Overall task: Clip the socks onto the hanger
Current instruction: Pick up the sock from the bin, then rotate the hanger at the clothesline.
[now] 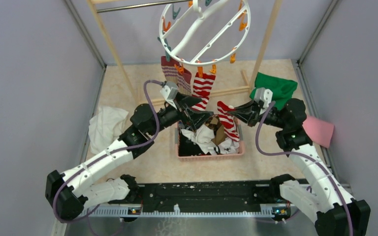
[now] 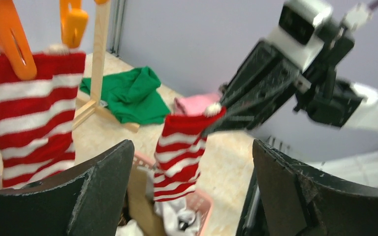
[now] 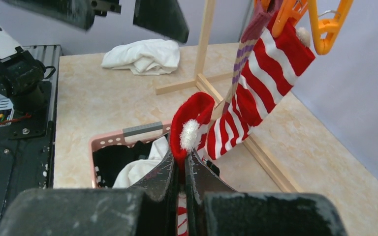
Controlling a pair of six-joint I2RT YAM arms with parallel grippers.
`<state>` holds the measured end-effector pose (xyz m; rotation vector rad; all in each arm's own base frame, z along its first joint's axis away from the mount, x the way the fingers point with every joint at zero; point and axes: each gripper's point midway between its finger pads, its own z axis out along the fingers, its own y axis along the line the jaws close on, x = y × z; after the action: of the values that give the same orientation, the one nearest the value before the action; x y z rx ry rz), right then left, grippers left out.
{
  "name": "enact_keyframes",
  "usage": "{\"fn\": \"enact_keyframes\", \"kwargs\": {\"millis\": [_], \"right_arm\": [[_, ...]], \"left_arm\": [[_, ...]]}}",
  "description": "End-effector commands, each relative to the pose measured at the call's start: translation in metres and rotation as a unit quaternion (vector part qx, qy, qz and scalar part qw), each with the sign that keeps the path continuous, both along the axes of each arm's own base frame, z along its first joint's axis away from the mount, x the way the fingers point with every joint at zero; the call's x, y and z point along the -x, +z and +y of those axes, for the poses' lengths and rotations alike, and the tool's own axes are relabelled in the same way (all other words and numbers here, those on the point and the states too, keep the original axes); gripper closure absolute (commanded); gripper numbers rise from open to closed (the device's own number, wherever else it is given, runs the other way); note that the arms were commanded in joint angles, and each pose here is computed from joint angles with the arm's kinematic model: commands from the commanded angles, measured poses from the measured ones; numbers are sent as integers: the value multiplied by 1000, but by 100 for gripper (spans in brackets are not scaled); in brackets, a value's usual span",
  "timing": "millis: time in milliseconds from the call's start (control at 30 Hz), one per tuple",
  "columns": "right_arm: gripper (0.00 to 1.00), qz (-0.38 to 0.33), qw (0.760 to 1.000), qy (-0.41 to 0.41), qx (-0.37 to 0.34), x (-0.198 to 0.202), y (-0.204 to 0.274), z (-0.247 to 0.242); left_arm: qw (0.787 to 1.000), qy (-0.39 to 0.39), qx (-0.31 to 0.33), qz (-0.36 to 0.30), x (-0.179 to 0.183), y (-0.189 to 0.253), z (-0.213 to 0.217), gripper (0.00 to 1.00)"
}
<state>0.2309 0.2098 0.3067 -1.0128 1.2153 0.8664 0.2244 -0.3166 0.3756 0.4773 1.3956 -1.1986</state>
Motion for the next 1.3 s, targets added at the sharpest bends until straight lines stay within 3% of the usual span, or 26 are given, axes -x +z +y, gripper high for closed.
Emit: {"fn": "enact_keyframes", "kwargs": {"millis": [0,167,433,667,733,833,900,1267], "right_arm": [[100,-76,997,12,0,-3,34,1],[100,-88,996,-7,3,-21,38,1],[100,-111,993,-44,13,-39,42,-4],[100,-99,992,-79,13,-54,40,-17],[100,-94,992,-81,12,-54,38,-18],[100,-84,993,-82,9,-53,34,-19],[100,-78,994,-83,8,-52,31,-19],[100,-51,995,-82,4,-45,12,-20]], "left_arm": [[994,-4,-29,-107,15,-3,14,5],[994,36,5,-103,5,17,27,19],[993,69,95,-1,-18,28,27,33],[968,193,129,93,-72,32,69,27],[967,215,103,85,-82,34,75,27],[974,222,7,38,-90,18,71,26],[980,197,-21,16,-86,6,64,25],[994,103,-13,-25,-61,-44,70,32]]}}
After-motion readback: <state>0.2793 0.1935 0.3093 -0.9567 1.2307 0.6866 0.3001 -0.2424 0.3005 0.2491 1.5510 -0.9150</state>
